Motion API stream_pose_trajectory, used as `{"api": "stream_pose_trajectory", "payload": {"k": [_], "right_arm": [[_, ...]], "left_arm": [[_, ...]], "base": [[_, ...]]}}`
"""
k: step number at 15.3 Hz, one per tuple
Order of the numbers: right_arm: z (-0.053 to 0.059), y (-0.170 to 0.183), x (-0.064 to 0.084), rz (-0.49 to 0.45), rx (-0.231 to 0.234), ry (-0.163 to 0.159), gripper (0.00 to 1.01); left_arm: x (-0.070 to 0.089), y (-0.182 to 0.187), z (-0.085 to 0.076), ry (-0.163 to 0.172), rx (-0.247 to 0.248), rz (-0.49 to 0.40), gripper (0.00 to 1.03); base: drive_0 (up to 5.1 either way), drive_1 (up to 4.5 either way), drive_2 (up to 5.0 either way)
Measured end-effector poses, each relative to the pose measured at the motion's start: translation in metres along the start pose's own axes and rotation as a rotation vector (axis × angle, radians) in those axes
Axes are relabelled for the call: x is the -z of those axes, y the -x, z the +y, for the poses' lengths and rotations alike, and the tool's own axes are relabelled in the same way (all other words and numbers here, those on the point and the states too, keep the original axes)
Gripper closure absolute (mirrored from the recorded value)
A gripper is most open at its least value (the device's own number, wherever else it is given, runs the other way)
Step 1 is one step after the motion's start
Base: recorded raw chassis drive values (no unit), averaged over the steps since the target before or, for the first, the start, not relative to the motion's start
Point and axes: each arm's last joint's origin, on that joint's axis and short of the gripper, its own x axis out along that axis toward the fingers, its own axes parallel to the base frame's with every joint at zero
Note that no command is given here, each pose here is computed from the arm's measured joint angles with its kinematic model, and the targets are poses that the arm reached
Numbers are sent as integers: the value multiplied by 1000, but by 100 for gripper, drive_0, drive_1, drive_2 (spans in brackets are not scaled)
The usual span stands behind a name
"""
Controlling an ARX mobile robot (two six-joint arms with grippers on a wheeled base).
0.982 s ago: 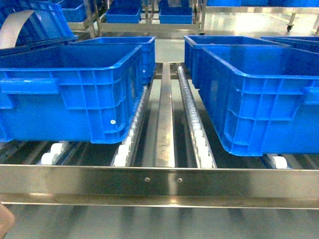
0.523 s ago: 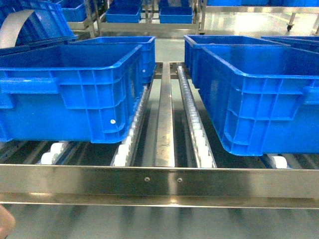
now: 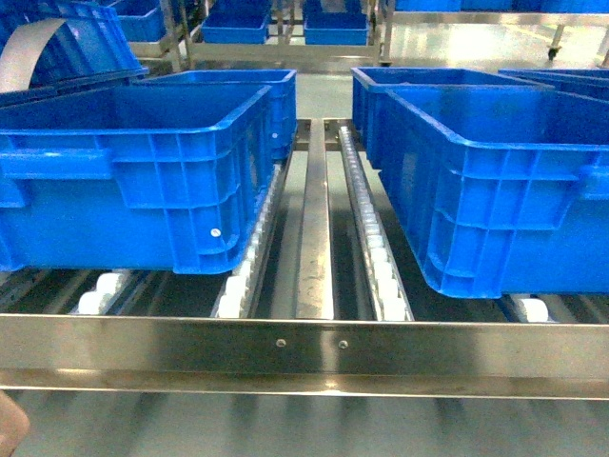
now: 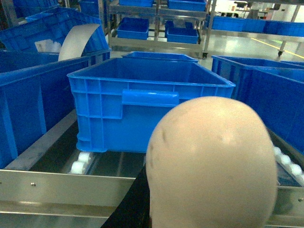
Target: Place part in tray to right shelf
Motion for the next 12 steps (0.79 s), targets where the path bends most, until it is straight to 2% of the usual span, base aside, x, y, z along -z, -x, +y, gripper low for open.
{"api": "stream_pose_trajectory", "payload": {"k": [12], "right_arm": [[0, 0, 0, 0, 0, 0, 3]], "left_arm": [[0, 0, 0, 0, 0, 0, 88]], "base": [[0, 0, 0]]}}
